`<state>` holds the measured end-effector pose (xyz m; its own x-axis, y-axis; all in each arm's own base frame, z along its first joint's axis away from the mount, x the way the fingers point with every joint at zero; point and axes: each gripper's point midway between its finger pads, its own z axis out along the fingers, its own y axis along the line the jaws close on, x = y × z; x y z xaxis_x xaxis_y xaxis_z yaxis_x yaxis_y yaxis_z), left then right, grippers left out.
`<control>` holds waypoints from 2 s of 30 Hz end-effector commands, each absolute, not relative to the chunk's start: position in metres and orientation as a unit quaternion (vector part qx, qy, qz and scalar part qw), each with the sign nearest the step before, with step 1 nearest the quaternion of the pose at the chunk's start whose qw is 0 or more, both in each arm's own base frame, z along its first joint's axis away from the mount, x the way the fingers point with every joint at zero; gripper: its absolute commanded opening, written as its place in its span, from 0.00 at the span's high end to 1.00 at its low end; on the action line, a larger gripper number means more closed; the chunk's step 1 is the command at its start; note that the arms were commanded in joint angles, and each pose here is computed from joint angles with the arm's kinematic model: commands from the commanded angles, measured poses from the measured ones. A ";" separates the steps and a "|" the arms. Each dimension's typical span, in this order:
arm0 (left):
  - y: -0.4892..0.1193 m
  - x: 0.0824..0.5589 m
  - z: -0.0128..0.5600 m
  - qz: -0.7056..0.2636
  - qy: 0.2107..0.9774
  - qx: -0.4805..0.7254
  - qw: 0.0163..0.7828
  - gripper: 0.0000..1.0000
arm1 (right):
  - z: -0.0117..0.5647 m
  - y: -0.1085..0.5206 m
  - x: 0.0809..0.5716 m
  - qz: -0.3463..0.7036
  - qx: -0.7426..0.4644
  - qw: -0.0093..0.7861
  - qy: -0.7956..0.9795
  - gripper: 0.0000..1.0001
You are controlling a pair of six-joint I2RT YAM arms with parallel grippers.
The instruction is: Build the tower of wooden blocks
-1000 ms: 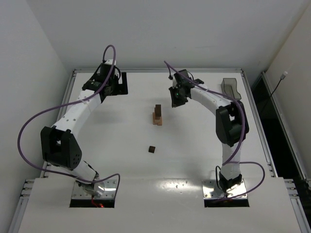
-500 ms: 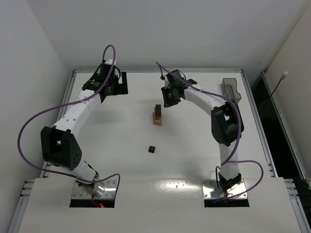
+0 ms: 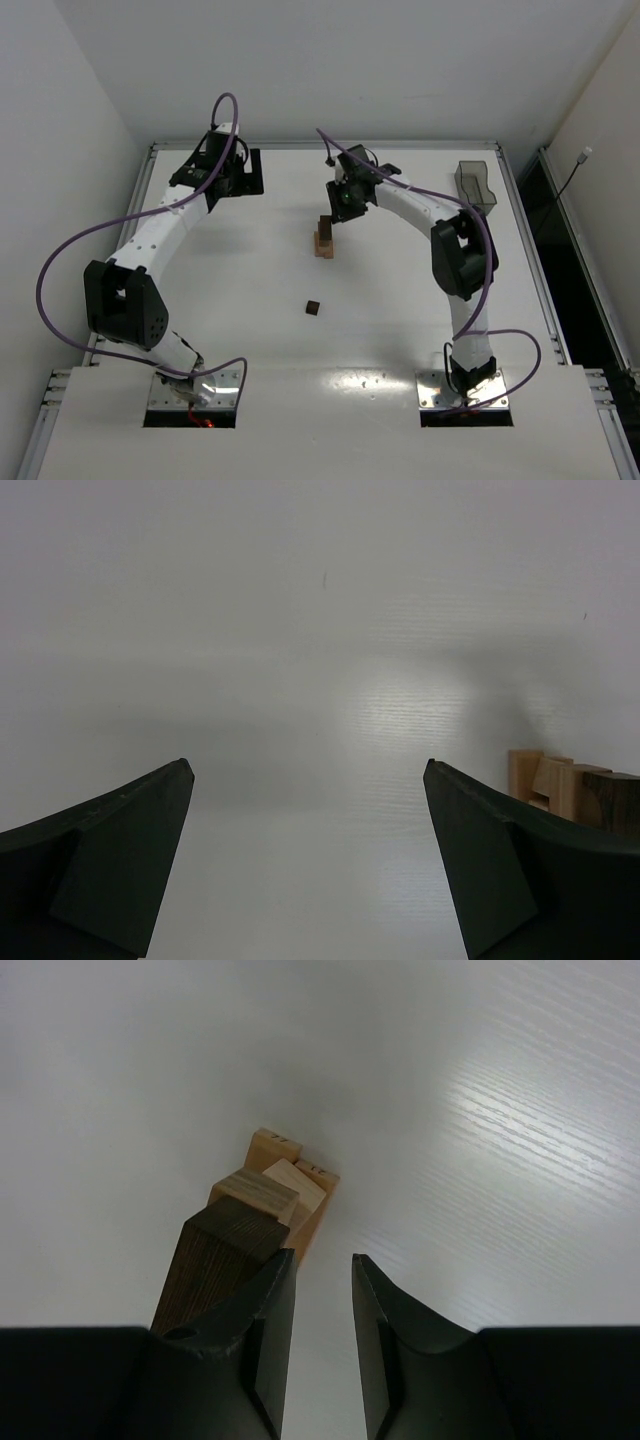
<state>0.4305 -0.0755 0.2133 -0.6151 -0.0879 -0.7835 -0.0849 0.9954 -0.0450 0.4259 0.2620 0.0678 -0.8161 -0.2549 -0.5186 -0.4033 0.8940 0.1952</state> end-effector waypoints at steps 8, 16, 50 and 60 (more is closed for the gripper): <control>-0.071 0.432 0.221 -0.008 0.891 -0.059 0.450 0.00 | 0.085 0.278 0.438 0.172 -0.178 0.274 0.929 0.72; -0.069 0.432 0.213 -0.008 0.895 -0.060 0.442 0.00 | 0.085 0.282 0.436 0.173 -0.183 0.273 0.929 0.70; -0.074 0.434 0.214 -0.027 0.893 -0.072 0.443 0.00 | 0.112 0.284 0.379 0.174 -0.220 0.277 0.919 0.90; -0.073 0.428 0.206 -0.024 0.897 -0.071 0.435 0.00 | 0.107 0.280 0.382 0.161 -0.212 0.277 0.923 0.92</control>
